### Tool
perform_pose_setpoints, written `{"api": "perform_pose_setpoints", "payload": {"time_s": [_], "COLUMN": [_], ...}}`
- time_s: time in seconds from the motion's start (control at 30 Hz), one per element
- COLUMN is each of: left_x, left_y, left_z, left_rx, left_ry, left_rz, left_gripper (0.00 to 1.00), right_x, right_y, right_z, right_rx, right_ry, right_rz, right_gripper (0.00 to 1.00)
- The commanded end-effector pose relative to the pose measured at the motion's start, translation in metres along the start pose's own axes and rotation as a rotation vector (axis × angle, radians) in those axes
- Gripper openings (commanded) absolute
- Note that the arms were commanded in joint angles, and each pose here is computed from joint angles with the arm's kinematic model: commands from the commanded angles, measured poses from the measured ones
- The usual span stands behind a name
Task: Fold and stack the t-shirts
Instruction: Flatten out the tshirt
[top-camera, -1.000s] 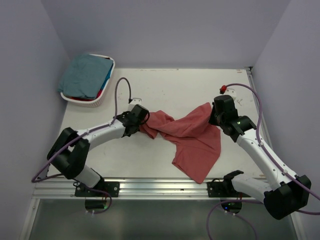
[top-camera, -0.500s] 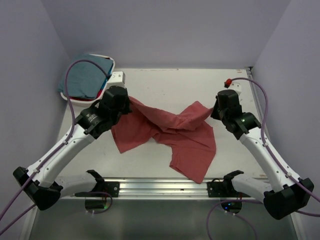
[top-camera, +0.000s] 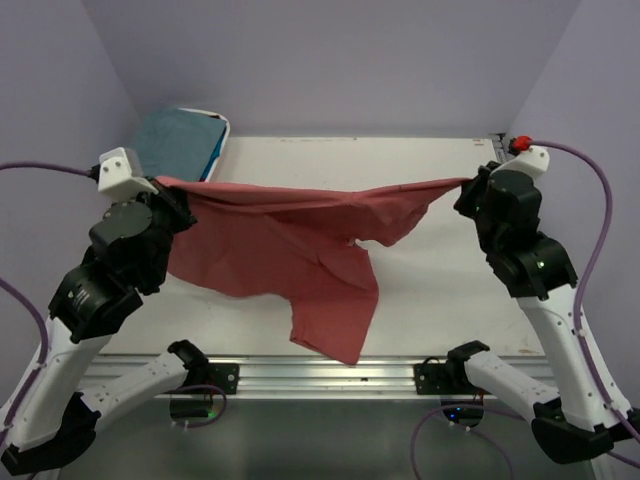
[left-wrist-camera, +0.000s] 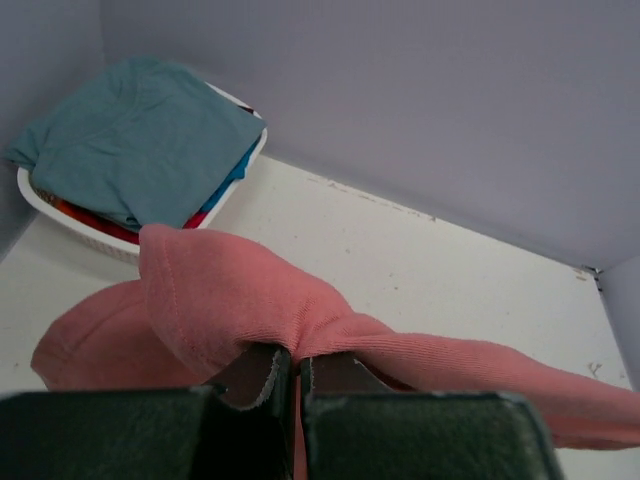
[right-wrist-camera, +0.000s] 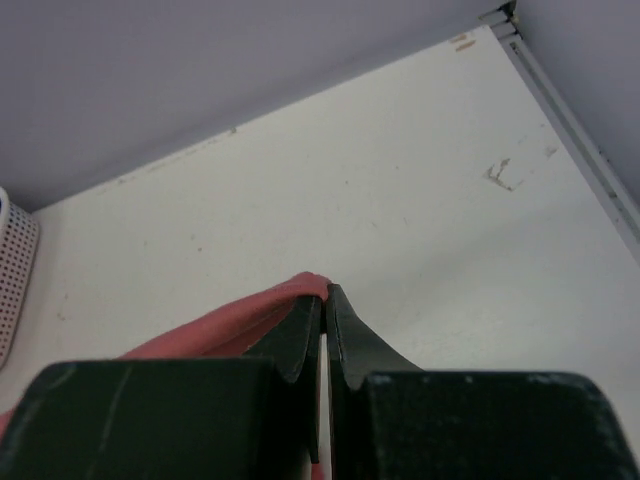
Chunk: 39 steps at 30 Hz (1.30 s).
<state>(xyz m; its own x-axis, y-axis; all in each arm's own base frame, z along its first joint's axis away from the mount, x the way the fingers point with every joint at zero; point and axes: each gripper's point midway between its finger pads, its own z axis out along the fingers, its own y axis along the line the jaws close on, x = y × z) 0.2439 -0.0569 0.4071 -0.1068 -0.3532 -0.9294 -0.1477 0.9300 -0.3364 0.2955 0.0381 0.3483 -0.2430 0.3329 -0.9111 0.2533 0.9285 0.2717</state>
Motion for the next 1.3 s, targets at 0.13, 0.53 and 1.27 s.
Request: {"api": "perform_pose_setpoints", "payload": {"time_s": [0.13,0.53,1.27], "left_x": [-0.057,-0.078,-0.06], "left_y": [0.012,-0.018,-0.053], "left_z": [-0.034,-0.064,-0.029], "left_rx": [0.061,0.275,0.376], "left_ry": [-0.167,-0.111,-0.204], "left_rz": [-0.12,-0.191,0.071], "left_gripper": [0.0,0.01,0.0], "right_x": [-0.086,-0.117,-0.135], "right_y": [-0.042,-0.079,-0.031], "right_z": [-0.068,-0.116,-0.118], "right_rx": [0.093,0.191,-0.087], "right_ry": [-0.274,-0.376,-0.466], "right_rz": [0.049,0.084,-0.04], "right_gripper": [0.0,0.0,0.0]}}
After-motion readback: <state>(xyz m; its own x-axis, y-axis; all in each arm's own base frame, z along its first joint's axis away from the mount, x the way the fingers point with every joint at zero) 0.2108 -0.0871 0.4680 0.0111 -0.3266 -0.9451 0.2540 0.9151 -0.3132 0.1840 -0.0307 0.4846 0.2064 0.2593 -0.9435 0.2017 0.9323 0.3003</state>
